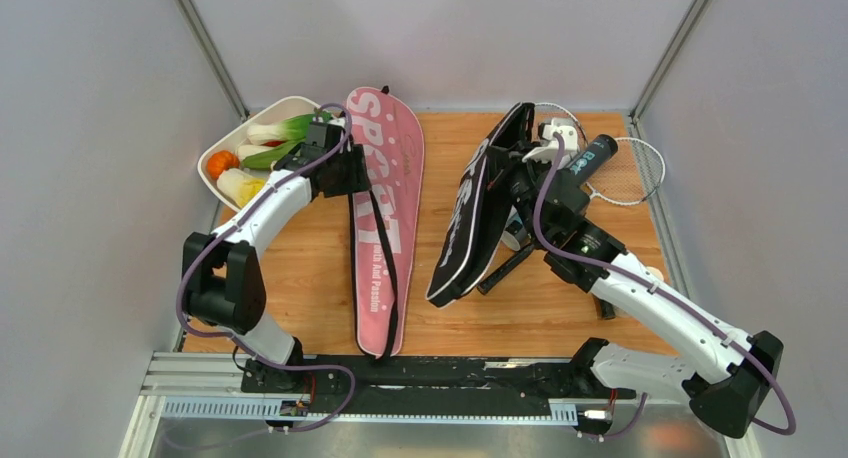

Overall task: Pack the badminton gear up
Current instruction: Place the racket bag at the center of the board.

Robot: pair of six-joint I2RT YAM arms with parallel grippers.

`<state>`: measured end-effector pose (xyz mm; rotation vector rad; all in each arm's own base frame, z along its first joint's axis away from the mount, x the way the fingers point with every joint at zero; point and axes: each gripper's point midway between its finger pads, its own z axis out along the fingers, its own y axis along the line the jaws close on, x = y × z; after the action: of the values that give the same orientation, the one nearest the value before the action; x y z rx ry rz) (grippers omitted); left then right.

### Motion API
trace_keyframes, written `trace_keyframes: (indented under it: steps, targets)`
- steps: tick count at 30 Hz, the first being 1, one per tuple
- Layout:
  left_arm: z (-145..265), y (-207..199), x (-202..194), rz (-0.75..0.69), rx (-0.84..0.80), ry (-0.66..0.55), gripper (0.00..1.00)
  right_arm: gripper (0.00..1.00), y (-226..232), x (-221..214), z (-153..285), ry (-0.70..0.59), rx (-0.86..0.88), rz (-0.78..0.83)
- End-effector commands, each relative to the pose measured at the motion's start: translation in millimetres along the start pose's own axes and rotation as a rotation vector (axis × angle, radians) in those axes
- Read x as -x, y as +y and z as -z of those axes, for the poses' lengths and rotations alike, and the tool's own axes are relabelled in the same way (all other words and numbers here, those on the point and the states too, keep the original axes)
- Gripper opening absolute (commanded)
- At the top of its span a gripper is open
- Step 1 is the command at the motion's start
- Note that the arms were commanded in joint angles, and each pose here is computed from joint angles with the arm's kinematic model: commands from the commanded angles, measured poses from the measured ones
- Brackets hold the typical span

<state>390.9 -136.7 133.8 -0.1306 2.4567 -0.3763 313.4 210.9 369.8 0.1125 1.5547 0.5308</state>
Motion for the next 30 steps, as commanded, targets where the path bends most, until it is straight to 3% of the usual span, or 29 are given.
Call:
trace_keyframes:
  steps: [1,7,11,14,18,25,30]
  targets:
    - [46,-16,39,-0.102,-0.035,-0.123,0.67,0.0,16,19,-5,-0.069,0.053,-0.073]
    - [13,-8,22,-0.146,-0.027,-0.046,0.62,0.0,17,29,-3,-0.097,0.057,-0.094]
    - [-22,19,-6,-0.141,0.102,0.061,0.54,0.0,14,33,1,-0.109,0.051,-0.1]
    - [-19,41,-7,-0.174,0.263,0.002,0.57,0.0,16,33,2,-0.106,0.062,-0.102]
    - [-11,52,-7,-0.192,0.324,-0.071,0.64,0.0,16,26,-1,-0.091,0.062,-0.089]
    - [-29,60,-32,-0.18,0.338,0.0,0.67,0.0,12,29,3,-0.103,0.051,-0.088]
    - [-53,19,-37,-0.174,0.138,-0.005,0.6,0.0,7,36,5,-0.123,0.035,-0.076]
